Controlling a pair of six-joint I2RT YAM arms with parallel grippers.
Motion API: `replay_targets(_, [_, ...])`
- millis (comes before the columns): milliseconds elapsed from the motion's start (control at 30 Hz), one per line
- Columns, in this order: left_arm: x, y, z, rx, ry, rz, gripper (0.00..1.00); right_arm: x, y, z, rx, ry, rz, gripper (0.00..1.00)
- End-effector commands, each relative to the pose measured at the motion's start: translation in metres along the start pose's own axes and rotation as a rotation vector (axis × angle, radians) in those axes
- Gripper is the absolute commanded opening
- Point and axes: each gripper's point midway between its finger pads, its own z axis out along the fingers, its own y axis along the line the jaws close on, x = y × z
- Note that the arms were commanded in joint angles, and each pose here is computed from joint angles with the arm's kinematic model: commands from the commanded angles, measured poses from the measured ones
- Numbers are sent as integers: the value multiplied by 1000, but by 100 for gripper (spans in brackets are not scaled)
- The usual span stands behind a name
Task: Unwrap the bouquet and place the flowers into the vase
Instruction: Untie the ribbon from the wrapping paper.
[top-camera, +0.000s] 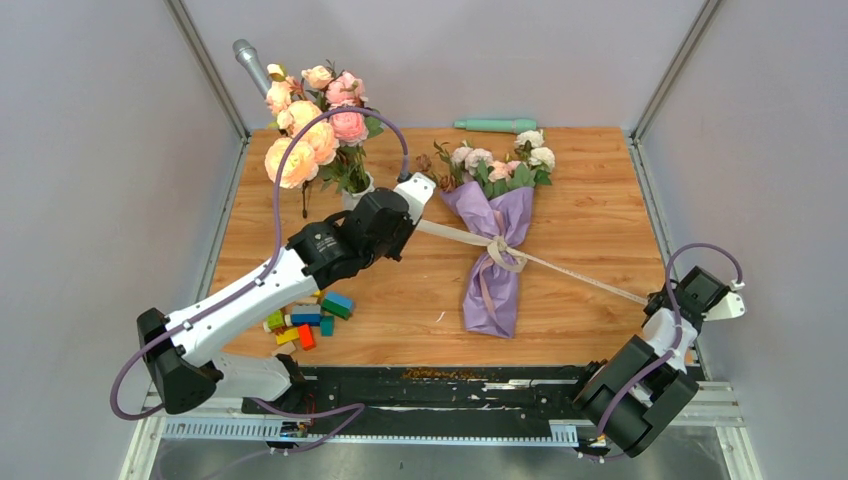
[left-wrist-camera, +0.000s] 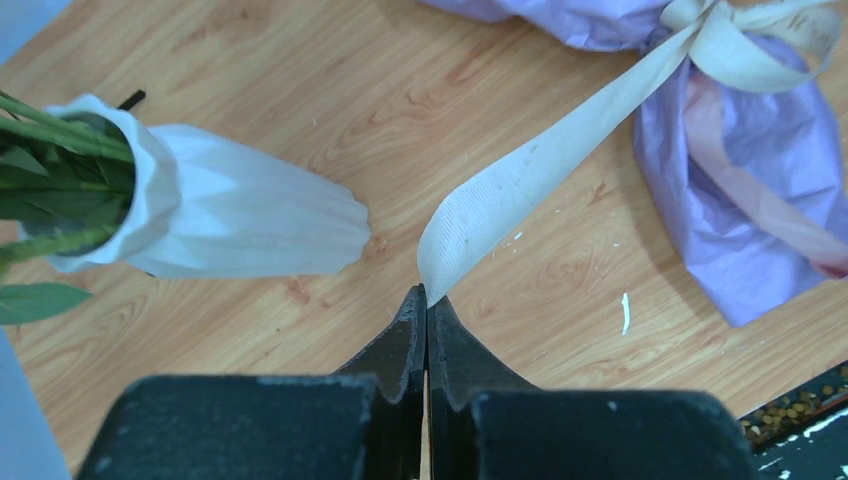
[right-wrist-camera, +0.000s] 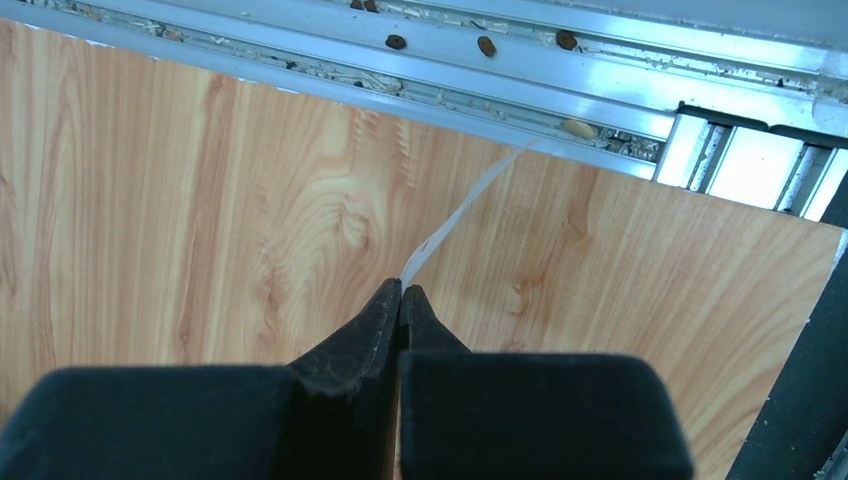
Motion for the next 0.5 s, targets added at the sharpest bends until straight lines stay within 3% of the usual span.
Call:
replay_targets(0, [-34,3,-14,18,-53,8,0,-3,-5,5,20,-24,31,0])
replay_targets(467, [-80,-7,-25,101,-127,35,0,-5,-9,2,41,-34,17,0])
